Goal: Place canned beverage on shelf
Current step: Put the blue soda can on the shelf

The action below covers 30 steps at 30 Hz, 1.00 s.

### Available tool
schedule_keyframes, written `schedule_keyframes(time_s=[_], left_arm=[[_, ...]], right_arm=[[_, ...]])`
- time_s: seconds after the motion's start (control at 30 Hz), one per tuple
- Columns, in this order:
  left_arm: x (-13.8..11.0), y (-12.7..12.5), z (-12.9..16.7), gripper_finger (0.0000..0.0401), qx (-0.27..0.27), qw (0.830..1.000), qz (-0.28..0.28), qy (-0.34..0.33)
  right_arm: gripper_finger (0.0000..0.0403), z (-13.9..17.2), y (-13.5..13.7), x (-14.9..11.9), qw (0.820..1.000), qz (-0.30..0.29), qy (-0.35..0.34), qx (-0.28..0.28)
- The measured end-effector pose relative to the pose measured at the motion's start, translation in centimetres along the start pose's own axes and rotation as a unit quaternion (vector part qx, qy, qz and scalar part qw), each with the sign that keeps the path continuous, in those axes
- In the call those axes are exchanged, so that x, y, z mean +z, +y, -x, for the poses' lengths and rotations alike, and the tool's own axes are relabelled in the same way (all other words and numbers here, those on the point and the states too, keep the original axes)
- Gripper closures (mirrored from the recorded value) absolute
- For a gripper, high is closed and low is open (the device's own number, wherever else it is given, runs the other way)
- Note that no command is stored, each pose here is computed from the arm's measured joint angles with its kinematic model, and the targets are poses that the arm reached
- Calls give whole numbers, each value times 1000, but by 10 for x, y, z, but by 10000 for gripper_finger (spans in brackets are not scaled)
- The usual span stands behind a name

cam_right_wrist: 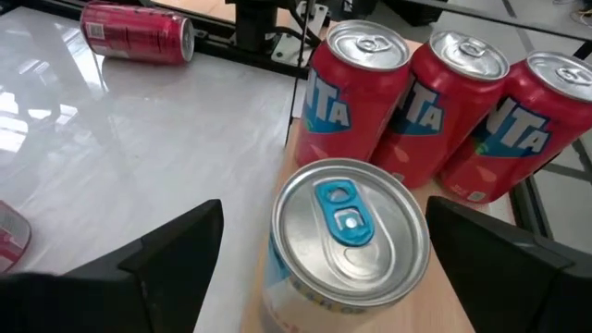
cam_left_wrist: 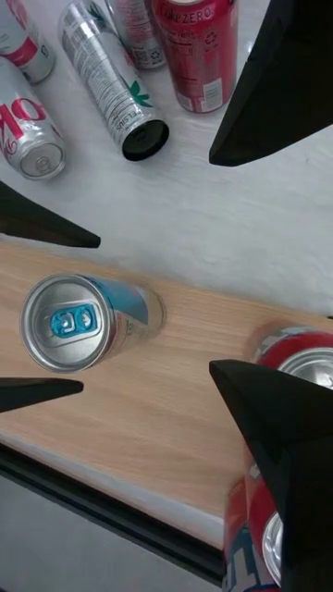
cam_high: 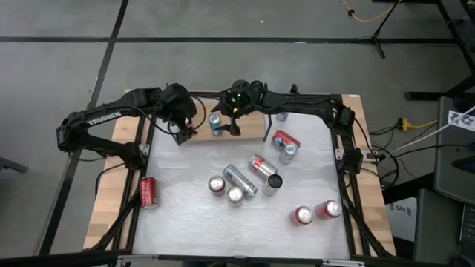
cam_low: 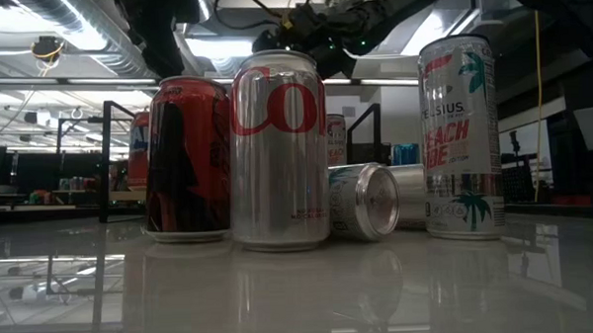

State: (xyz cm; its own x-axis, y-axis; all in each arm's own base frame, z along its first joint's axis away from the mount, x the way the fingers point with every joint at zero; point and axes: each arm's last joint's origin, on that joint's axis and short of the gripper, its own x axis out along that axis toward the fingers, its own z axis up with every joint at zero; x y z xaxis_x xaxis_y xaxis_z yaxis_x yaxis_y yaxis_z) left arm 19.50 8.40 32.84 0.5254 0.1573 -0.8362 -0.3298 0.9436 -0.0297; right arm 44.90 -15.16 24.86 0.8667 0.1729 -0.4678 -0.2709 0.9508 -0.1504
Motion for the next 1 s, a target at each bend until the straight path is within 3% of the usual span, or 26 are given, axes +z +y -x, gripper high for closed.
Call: schedule_keyframes(time_s=[0.73,1.0], left_arm=[[0,0,0,49,0,1000,-1,0],[0,0,0,49,0,1000,-2,0]], right_arm=[[37,-1,2,-1,1000,-3,7,4],[105,-1,1,-2,999,-2,30,-39]])
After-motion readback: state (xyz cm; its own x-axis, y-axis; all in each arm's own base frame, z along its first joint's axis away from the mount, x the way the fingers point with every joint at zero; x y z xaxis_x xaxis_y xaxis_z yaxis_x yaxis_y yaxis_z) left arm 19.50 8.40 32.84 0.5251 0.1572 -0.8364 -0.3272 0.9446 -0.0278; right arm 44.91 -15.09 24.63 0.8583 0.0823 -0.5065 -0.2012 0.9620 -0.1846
